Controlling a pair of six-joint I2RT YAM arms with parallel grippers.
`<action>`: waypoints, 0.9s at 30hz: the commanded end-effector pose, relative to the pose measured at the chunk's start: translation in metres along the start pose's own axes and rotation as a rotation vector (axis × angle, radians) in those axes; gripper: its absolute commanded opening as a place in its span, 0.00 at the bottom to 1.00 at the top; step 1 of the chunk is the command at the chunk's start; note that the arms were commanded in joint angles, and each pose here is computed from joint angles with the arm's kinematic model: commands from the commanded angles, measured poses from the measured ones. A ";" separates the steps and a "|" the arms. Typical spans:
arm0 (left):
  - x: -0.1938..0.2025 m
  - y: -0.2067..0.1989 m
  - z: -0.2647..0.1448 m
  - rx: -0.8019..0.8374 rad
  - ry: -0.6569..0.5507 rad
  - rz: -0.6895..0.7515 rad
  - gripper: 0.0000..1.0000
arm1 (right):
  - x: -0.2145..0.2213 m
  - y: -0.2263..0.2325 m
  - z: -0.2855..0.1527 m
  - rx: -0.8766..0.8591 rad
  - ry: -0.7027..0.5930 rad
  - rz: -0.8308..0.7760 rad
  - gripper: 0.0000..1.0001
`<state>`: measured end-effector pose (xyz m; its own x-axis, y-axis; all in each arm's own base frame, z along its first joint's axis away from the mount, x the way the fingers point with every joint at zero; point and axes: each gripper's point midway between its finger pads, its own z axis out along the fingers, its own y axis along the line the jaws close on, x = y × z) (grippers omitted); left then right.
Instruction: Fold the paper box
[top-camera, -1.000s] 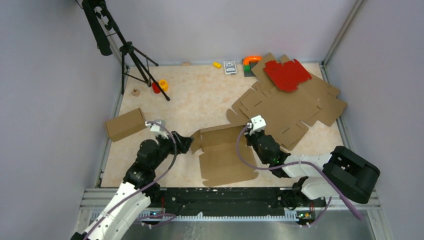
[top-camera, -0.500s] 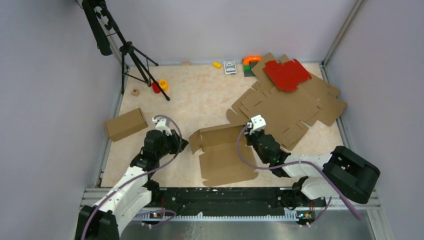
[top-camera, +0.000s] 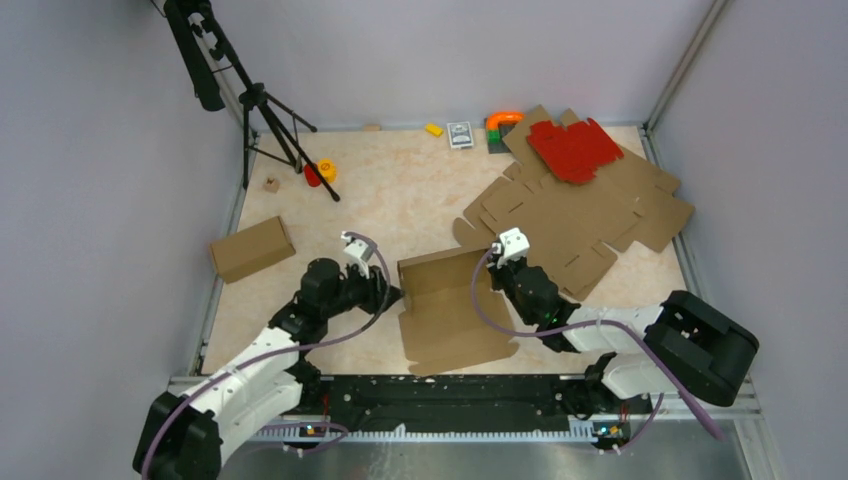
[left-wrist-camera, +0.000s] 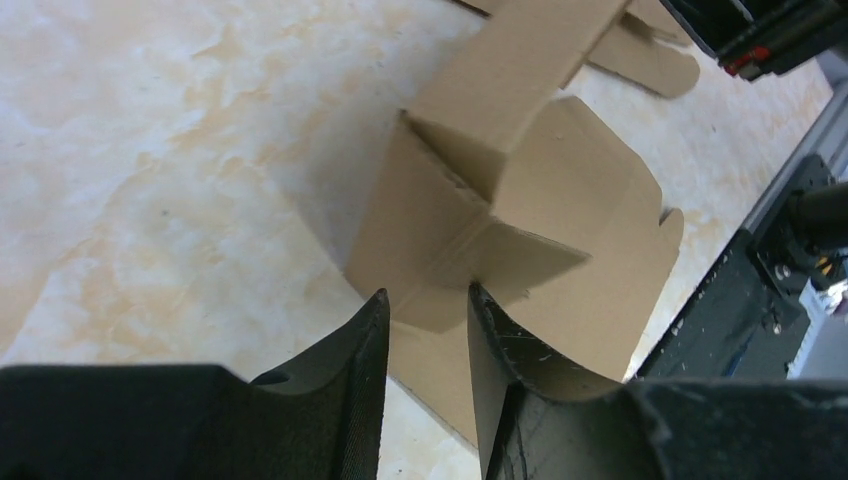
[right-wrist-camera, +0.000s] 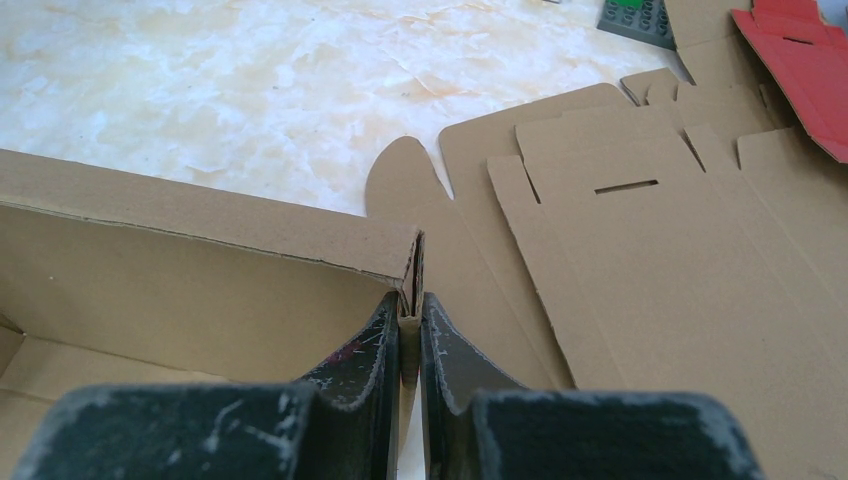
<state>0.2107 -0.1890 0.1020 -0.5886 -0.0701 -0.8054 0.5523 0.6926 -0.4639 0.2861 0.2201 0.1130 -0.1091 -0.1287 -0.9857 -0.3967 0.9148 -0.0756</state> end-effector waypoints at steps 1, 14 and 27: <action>-0.015 -0.013 0.007 0.008 -0.011 0.110 0.37 | 0.020 0.004 0.000 -0.031 0.081 -0.049 0.07; -0.017 0.009 0.009 -0.127 -0.049 0.131 0.44 | 0.019 0.007 0.001 -0.046 0.080 -0.048 0.06; -0.023 -0.003 0.028 -0.036 -0.051 0.146 0.48 | 0.020 0.009 0.002 -0.054 0.087 -0.051 0.06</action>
<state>0.2240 -0.1951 0.0801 -0.5609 0.0365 -0.8270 0.5521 0.7609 -0.3409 0.2860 0.2226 0.1130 -0.1119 -0.1325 -0.9848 -0.4070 0.9102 -0.0762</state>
